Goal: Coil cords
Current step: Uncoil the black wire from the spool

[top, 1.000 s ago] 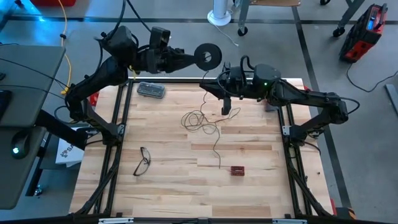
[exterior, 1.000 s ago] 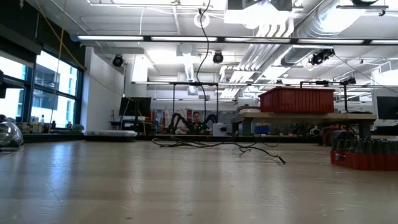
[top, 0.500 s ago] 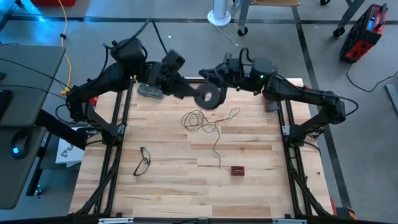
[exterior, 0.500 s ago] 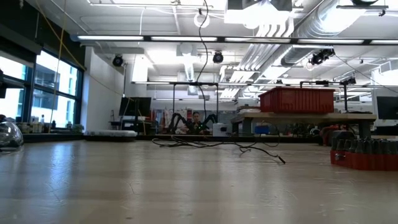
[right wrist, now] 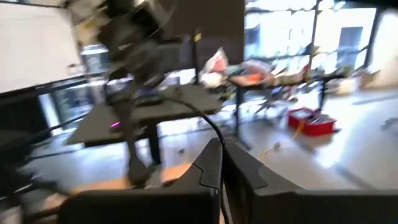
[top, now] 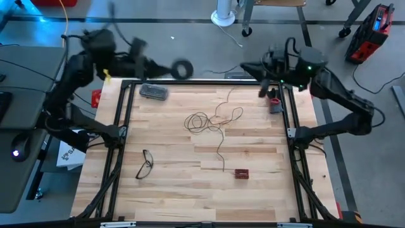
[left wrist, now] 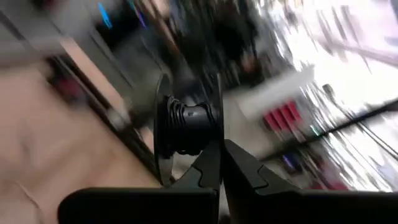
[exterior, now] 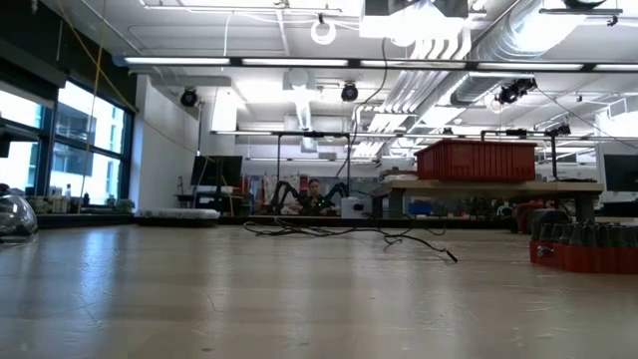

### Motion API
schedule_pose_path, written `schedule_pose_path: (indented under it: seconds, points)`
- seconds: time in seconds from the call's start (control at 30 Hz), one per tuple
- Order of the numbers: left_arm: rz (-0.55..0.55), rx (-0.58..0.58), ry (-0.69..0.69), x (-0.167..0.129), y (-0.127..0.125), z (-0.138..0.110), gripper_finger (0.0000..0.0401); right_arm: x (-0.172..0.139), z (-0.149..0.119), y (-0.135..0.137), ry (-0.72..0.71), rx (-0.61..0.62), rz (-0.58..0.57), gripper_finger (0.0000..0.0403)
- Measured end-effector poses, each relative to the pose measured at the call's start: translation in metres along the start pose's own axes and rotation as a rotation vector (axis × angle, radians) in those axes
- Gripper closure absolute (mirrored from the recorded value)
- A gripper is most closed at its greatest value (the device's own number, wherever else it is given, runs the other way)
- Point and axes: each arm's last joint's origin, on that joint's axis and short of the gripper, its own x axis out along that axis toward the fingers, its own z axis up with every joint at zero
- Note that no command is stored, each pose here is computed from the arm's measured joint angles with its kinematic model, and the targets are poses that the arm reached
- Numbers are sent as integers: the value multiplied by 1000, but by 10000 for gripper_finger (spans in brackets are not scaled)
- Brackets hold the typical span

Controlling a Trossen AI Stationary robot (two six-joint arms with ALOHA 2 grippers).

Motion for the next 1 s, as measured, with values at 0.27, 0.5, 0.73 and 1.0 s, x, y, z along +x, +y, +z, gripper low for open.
schedule_pose_path:
  seconds: [0.27,0.5,0.73,1.0]
  points:
    - [-161,132,-401,-8,-13,41,401,23,-15,38,78,64,179,403]
    - [-515,-29,-253,18,-21,51,401,93,-42,66,-9,38,248,403]
    - [-623,-185,86,57,-27,24,401,142,-69,45,-64,72,198,403]
    - [-541,-304,373,66,-43,-24,401,127,-51,-5,-111,40,60,403]
